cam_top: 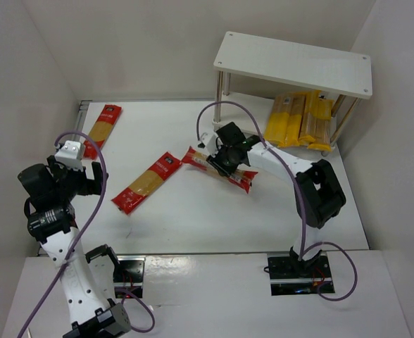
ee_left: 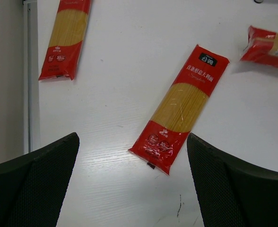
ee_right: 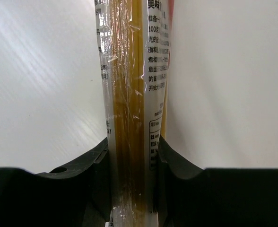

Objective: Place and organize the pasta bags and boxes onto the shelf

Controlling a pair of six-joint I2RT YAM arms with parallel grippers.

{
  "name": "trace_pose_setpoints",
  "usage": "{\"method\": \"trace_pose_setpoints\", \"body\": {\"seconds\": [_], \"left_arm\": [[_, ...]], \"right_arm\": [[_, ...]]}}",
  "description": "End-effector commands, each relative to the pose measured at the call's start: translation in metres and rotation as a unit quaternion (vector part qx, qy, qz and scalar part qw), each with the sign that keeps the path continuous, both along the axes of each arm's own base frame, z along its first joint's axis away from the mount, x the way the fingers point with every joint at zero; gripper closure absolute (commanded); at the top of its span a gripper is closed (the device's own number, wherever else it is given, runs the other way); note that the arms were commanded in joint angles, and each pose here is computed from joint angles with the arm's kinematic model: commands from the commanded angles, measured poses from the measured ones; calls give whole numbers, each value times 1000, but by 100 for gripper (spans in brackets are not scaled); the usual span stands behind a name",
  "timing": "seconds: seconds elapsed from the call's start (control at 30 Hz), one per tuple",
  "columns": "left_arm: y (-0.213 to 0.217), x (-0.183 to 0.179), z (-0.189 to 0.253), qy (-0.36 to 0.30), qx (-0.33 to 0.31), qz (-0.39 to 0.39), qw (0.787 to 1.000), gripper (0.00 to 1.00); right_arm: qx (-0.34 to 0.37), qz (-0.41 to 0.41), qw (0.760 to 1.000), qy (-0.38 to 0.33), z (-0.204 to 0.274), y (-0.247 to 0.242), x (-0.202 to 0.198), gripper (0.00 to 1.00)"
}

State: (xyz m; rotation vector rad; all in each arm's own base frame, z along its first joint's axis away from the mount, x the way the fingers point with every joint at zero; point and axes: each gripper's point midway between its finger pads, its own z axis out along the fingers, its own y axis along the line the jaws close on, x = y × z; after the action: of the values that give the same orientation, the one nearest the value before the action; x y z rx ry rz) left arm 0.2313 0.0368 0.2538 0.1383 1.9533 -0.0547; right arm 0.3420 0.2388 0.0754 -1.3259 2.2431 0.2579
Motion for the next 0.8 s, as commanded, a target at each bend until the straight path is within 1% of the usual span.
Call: {"method": "trace_pose_setpoints", "body": {"seconds": [0.0,0.03,0.23,0.27,0.4,0.43,0.6,0.63,0.7,0.77], "left_arm": [[-2,0,8,-17,12,-10,1000,0],[-2,0,8,-17,12,-10,1000,0],[-1,-2,11,-24,19,-6,1000,0],[-1,-2,11,-24,19,-6,1000,0],[-1,-4,13,-26,19,0,999,0],[-1,-4,13,-26,19,0,999,0],[1,-3,14,-29,23,4,999,0],[1,-3,14,-29,23,4,999,0],[1,-3,14,-29,19,6,999,0],[3,-2,12,-24,18,10,1000,0]], "right_arm": [[71,-129,984,-98,70,-1,31,100],[78,-143,981,-106,76,-2,34,100],[115,-243,958,-103,85,-19,27,100],[124,-253,952,-117,92,-21,30,100],[158,-330,920,-142,114,-57,45,100],[163,-361,906,-148,114,-70,52,100],[206,-410,865,-202,145,-85,65,100],[208,-416,860,-211,148,-89,65,100],[217,-438,840,-237,161,-96,73,100],[222,-449,827,-257,172,-101,78,100]]}}
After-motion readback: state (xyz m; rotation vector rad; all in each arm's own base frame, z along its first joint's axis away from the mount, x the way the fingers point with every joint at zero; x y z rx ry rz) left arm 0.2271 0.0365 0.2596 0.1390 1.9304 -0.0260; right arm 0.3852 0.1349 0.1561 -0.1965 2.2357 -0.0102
